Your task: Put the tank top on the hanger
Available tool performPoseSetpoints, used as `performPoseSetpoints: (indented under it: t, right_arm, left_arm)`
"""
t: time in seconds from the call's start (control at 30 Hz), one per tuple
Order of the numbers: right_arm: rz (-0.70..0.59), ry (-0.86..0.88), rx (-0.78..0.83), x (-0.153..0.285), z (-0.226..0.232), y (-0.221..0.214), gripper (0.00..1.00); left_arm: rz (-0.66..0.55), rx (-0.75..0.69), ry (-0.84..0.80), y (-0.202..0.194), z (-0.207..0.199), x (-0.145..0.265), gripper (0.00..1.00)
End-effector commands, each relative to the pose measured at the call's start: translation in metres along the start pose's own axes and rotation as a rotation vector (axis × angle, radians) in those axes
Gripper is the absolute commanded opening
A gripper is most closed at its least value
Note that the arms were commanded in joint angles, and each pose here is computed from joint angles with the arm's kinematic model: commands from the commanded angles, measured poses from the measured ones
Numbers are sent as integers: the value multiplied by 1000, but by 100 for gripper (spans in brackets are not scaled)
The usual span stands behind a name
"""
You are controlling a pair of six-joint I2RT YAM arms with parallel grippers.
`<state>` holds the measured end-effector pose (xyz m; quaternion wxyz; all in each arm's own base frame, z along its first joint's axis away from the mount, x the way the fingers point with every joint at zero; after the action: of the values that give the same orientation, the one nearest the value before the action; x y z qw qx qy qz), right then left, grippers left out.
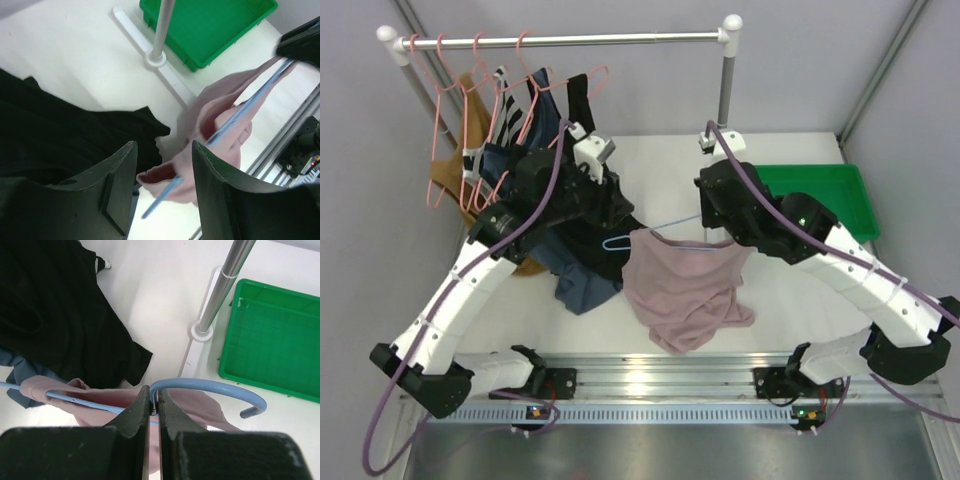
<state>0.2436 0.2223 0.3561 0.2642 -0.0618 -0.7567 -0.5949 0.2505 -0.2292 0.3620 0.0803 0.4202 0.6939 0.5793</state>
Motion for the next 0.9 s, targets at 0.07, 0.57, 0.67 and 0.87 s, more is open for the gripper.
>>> performPoseSetpoints:
  t: [0.07, 0.57, 0.67, 0.87]
  right_arm:
    - [-112, 64, -30, 34, -10, 28, 0]
    - [-116, 76, -23, 37, -10, 26, 0]
    - [-111, 80, -19, 35, -9, 26, 0]
    - [-94, 83, -10, 31, -4, 24, 0]
  left_arm:
    - [54, -41, -317, -19, -2, 6, 53]
    - [99, -11, -537, -41, -17, -5, 53]
    - [121, -6, -528, -47, -12, -11, 52]
    - [135, -14, -541, -51, -15, -20, 50]
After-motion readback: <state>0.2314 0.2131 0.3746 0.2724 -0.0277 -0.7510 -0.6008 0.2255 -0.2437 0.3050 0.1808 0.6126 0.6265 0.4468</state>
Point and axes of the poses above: each gripper's point midway between its finger pads, its own x axis back along the fingers, its own z axis along the line the jaws close on, y = z × x, the point moved 2 cm from there along x, back along the fingers, and after that the axes turned 9 degrees about x, right-handed, at the moved point
